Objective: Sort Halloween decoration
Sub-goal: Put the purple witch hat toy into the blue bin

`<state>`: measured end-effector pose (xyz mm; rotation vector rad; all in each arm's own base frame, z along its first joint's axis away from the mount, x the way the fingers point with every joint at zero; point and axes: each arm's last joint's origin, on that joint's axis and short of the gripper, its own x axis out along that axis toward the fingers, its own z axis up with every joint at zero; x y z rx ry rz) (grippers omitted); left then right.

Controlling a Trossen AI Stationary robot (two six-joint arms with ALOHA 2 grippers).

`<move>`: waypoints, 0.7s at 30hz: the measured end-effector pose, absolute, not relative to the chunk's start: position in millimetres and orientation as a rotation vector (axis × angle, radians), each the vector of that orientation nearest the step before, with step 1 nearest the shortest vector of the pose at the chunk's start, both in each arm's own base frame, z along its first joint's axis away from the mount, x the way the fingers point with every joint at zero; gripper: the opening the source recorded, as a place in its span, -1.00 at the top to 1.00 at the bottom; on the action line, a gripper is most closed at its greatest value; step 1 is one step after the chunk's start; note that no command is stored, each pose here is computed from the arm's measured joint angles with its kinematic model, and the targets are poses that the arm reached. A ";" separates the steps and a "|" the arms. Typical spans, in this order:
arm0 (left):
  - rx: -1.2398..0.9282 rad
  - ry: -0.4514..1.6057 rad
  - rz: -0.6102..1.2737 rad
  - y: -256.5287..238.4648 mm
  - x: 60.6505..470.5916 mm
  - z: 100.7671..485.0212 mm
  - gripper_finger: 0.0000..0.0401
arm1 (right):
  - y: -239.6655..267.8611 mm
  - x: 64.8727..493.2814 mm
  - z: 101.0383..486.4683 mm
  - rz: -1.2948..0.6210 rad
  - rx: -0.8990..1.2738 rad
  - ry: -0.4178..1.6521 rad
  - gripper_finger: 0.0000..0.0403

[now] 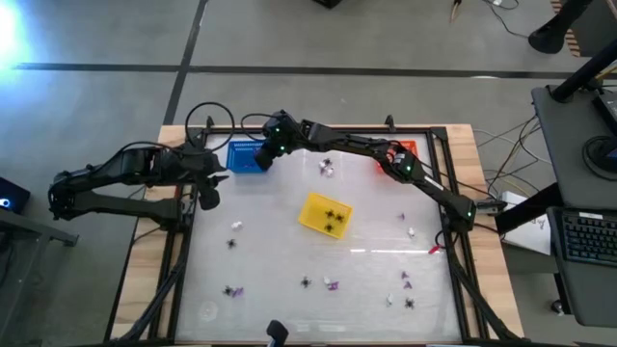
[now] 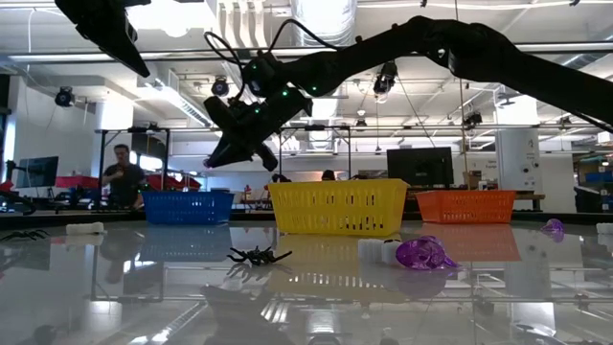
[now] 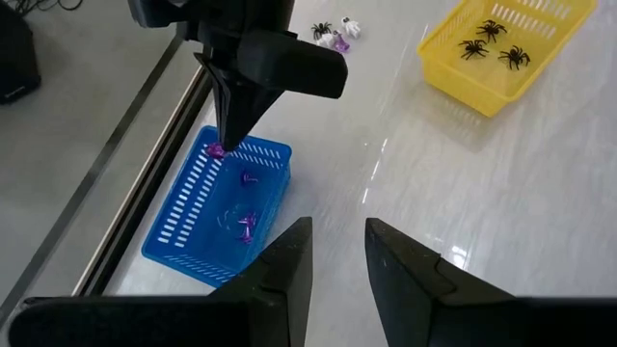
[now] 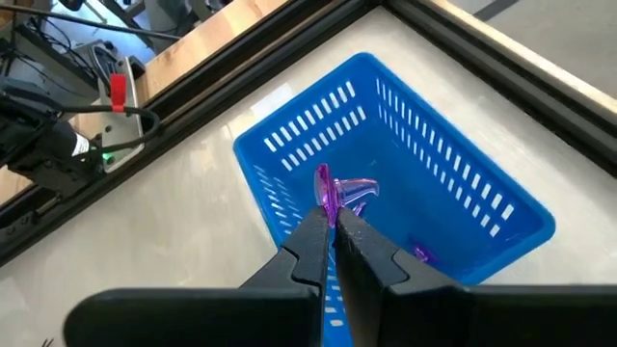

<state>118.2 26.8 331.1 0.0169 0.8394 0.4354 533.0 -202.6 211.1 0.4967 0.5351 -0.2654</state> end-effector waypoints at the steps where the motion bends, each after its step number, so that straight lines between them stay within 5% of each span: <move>1: 0.017 0.839 0.435 26.8 118.2 331.1 0.59 | -203.1 533.0 211.2 -0.283 0.491 0.532 0.94; 21: 0.024 0.842 0.432 26.8 118.1 331.1 0.59 | -204.7 533.2 211.9 -0.341 0.514 0.511 0.94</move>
